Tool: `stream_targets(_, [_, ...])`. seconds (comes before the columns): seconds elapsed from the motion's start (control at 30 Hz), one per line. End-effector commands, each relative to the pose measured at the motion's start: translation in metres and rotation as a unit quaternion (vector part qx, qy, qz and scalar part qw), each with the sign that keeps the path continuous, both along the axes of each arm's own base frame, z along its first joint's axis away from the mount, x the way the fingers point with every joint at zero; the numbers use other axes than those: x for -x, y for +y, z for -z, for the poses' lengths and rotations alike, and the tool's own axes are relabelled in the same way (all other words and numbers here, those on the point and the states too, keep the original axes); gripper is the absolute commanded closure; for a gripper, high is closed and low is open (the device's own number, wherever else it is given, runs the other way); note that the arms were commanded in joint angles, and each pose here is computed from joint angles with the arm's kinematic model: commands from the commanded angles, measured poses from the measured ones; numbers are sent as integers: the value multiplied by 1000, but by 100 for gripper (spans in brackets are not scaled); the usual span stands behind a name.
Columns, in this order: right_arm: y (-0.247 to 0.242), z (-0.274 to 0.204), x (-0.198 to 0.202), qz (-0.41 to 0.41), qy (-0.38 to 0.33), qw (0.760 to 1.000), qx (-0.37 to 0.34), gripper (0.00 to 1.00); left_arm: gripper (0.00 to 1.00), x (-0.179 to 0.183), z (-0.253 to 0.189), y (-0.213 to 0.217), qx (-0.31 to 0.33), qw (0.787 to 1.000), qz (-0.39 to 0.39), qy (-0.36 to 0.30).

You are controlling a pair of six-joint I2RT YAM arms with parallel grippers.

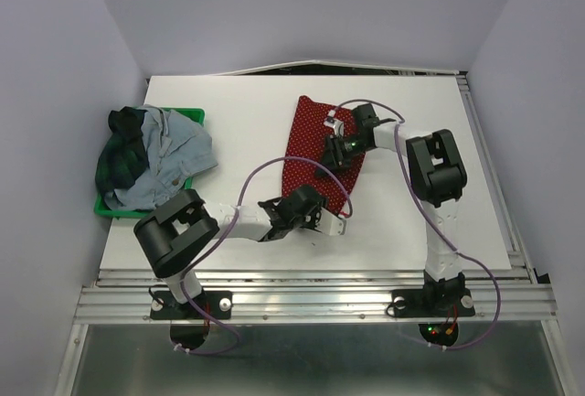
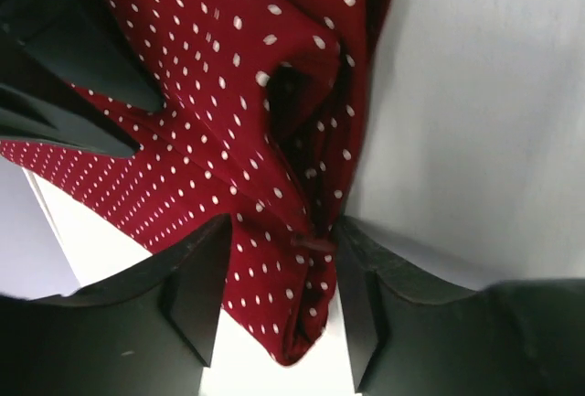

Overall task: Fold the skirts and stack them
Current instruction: Fold the skirt

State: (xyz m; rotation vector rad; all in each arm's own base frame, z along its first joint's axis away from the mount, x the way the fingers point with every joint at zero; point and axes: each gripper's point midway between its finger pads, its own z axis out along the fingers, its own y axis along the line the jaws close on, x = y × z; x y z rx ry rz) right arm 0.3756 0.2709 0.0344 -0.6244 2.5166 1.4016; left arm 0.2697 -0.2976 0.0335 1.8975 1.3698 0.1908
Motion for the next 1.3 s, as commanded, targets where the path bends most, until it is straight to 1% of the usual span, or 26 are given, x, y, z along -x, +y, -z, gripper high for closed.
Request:
stream_targets(0.0, [-8,40,11,-10,13,999,34,55,45,-3,7,0,-6,1000,12,-27])
stream_targets(0.13, [-12,57,14,-14,19,999,48,57,53,-2,18,1,-17,999,10,-27])
stream_targets(0.23, [-14,62,14,-18,16,998,54,58,62,-3,23,2,-21,999,7,-28])
stream_targets(0.27, [-15,63,16,-20,20,998,55,59,69,-3,22,2,-19,1000,5,-25])
stream_targets(0.33, [-15,63,17,-24,19,998,54,60,76,1,17,1,-22,1000,8,-11])
stream_targets(0.37, [-15,59,17,-27,14,998,52,60,85,1,3,-7,-3,1000,10,-7])
stream_targets(0.4, [-12,58,20,-33,12,998,51,60,90,3,-2,-10,0,1000,13,2])
stream_targets(0.43, [-12,55,20,-36,9,998,50,61,95,13,2,-6,-16,999,20,32])
stream_targets(0.47, [-12,53,21,-38,8,998,48,61,100,12,-14,-17,0,999,22,38])
stream_targets(0.5, [-9,49,23,-47,0,998,47,61,100,17,-20,-20,4,998,21,58])
stream_targets(0.53, [-6,47,28,-55,-1,997,47,62,100,31,-15,-13,-18,995,29,99])
stream_targets(0.57, [-6,46,30,-58,-1,997,47,62,100,34,-30,-24,0,993,39,113])
stream_targets(0.6, [-2,42,34,-68,-9,997,45,62,100,47,-28,-20,-11,988,44,148])
stream_targets(0.7, [4,40,52,-95,-13,994,45,62,100,57,-43,-26,-10,982,55,182])
stream_targets(0.73, [6,35,56,-102,-17,994,44,62,100,69,-41,-21,-24,975,55,212])
stream_targets(0.77, [10,34,62,-109,-17,993,44,62,100,69,-48,-25,-19,974,56,218])
stream_targets(0.83, [10,34,72,-118,-15,992,46,62,100,75,-47,-23,-25,969,51,239])
stream_targets(1.0, [5,35,81,-122,-11,991,52,62,100,80,-41,-18,-34,966,44,252])
stream_targets(1.03, [5,35,80,-122,-11,991,54,62,95,81,-38,-18,-33,966,42,254])
stream_targets(1.07, [4,36,80,-121,-11,991,57,62,81,81,-35,-16,-34,966,37,254])
stream_targets(1.1, [3,39,79,-119,-10,991,65,62,75,81,-29,-15,-27,967,26,253])
stream_targets(1.13, [2,40,79,-118,-10,991,66,62,72,83,-26,-15,-25,967,23,253])
stream_targets(1.17, [2,41,80,-118,-6,991,67,63,63,85,-22,-14,-24,967,19,252])
stream_targets(1.2, [2,43,80,-117,-4,991,68,63,60,89,-16,-10,-20,967,5,255])
stream_targets(1.23, [2,43,80,-117,-2,991,67,62,54,91,-16,-15,-11,969,7,248])
stream_targets(1.27, [2,44,81,-116,0,991,67,63,54,93,-15,-15,-8,969,4,246])
